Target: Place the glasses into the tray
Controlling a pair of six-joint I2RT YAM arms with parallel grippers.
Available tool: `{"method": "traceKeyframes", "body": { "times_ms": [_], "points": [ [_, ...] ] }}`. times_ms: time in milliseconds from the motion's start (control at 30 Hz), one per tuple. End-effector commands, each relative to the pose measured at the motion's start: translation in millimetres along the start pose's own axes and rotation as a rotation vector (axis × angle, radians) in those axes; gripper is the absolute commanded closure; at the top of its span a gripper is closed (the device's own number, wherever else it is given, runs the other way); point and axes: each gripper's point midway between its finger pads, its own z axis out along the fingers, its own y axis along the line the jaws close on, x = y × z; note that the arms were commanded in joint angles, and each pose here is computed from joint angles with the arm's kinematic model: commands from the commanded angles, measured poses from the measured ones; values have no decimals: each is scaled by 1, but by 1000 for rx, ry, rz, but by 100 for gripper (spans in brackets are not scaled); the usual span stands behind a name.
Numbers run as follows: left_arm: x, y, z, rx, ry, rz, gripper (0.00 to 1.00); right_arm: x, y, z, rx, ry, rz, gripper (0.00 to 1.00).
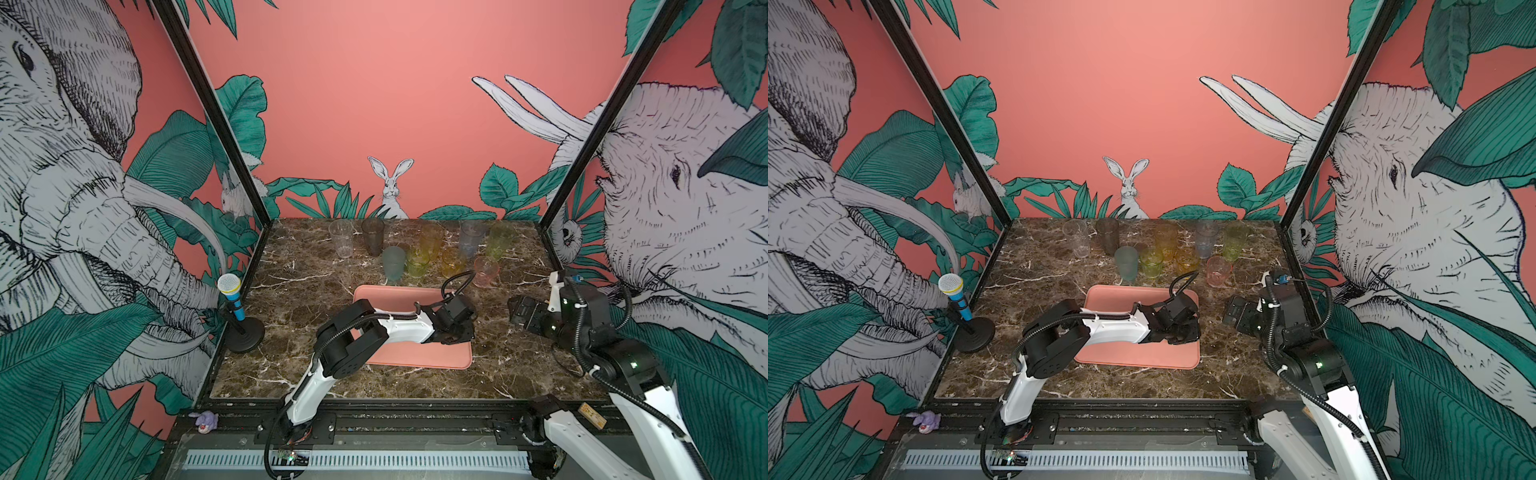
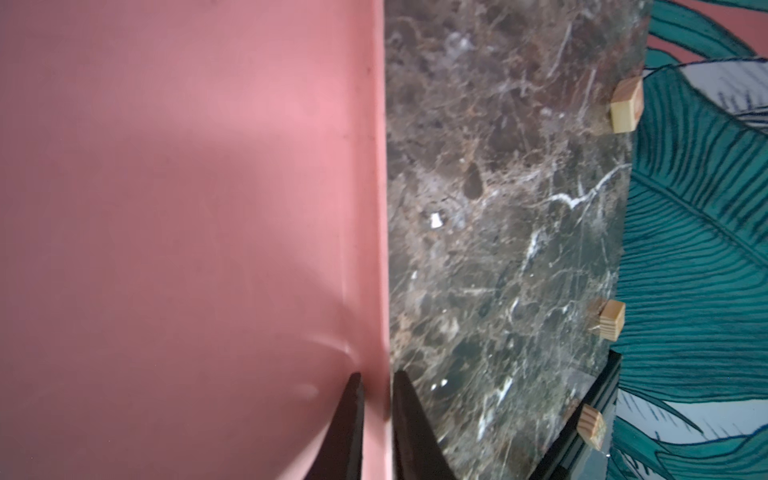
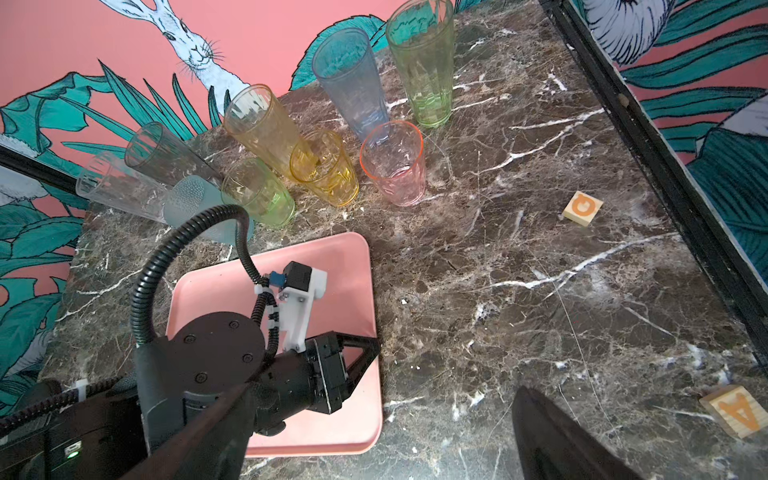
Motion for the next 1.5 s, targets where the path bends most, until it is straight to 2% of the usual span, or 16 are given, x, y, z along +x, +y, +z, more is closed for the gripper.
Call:
{"method": "traceKeyframes", "body": {
  "times_ms": [0,133,300,533,733,933,1167,1467],
  "points": [
    [-11,-28,-11,61,-51,-10,75,1,-3,-1,6,1,7,1],
    [-20,-25,-34,0,-95,69,66,13,-6,8,13,35,-4,1],
    [-37,0,-86,-135,-177,183,56,34,0,30,-28,113,-32,2],
    [-58,64,-172,-338,-303,232,55,70,15,69,-120,236,-72,20],
    [-71,125,-250,-495,-423,213,51,95,25,101,-77,279,-237,26],
    [-75,154,-307,-571,-523,204,48,118,30,133,9,358,-395,34],
    [-74,160,-336,-593,-584,216,46,132,22,166,80,379,-479,41],
    [-68,158,-331,-551,-557,252,46,149,14,192,142,430,-506,47]
  ]
}}
